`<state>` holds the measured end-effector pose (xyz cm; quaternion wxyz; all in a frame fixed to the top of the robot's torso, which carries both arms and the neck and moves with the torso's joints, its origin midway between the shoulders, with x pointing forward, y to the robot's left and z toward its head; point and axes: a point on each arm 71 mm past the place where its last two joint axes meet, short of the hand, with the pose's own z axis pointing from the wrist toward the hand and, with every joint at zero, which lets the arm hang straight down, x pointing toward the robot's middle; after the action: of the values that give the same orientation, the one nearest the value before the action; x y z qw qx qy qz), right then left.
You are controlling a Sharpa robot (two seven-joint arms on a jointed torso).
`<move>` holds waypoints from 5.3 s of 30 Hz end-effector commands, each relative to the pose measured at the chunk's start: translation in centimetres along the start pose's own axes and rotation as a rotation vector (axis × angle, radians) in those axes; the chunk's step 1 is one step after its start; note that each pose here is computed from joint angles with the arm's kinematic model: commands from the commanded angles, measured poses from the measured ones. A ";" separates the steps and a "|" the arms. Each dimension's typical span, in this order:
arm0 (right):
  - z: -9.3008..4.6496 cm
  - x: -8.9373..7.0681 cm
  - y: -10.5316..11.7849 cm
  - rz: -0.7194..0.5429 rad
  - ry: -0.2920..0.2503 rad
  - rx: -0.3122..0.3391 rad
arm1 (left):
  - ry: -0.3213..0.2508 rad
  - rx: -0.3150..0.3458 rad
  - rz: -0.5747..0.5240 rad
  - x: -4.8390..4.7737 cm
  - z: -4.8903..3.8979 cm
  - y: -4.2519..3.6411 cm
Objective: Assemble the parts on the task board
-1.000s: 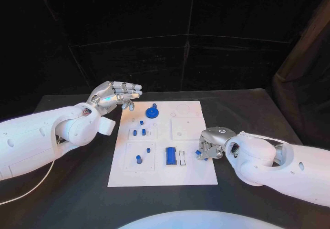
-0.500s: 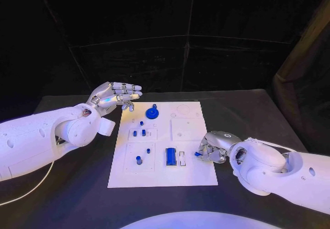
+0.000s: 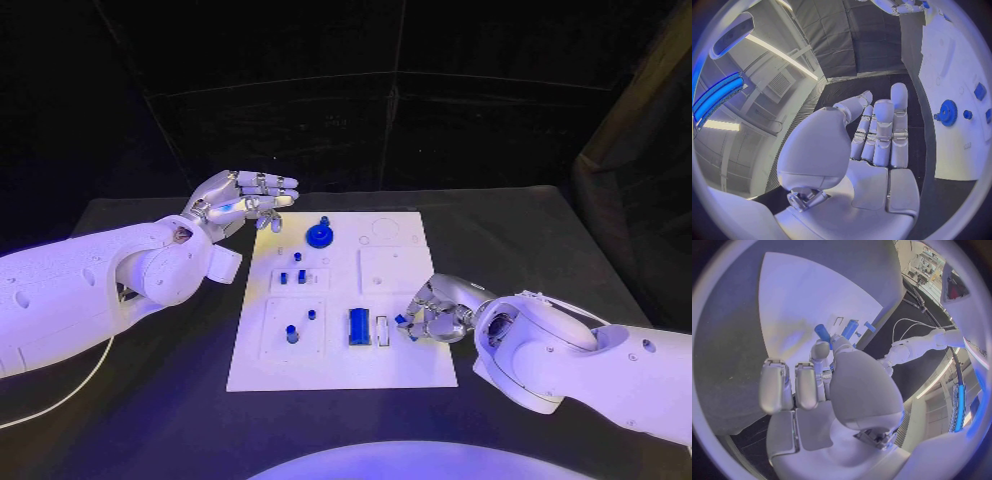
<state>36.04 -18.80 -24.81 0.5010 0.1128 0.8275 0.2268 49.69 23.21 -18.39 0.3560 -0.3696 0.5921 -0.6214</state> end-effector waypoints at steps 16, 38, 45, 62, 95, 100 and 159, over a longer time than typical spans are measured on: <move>2.2 1.4 1.1 0.066 0.064 0.045 | 0.014 0.005 -0.009 0.35 0.10 -0.17; 2.8 2.0 1.9 0.003 0.091 0.018 | 0.013 0.004 -0.008 0.31 0.08 -0.17; 2.6 1.8 2.0 -0.004 0.068 0.007 | 0.011 0.003 -0.008 0.24 0.04 -0.17; 1.6 2.0 2.4 -0.007 0.105 -0.022 | 0.008 0.002 -0.006 0.11 0.00 -0.16; 7.4 -10.2 -2.2 0.759 -0.138 -0.403 | -0.146 0.046 -0.101 -1.77 1.93 0.60; 10.2 -11.9 -2.7 0.814 -0.213 -0.430 | -0.232 0.060 -0.102 -2.68 2.83 1.18; 7.9 -6.8 0.4 1.055 -0.450 -0.236 | -0.476 -0.015 0.033 5.00 -1.33 4.18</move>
<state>46.16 -19.24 -22.68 0.4862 0.5014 0.5078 0.5043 46.14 19.26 -22.79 0.4806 -0.5089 0.5080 -0.5019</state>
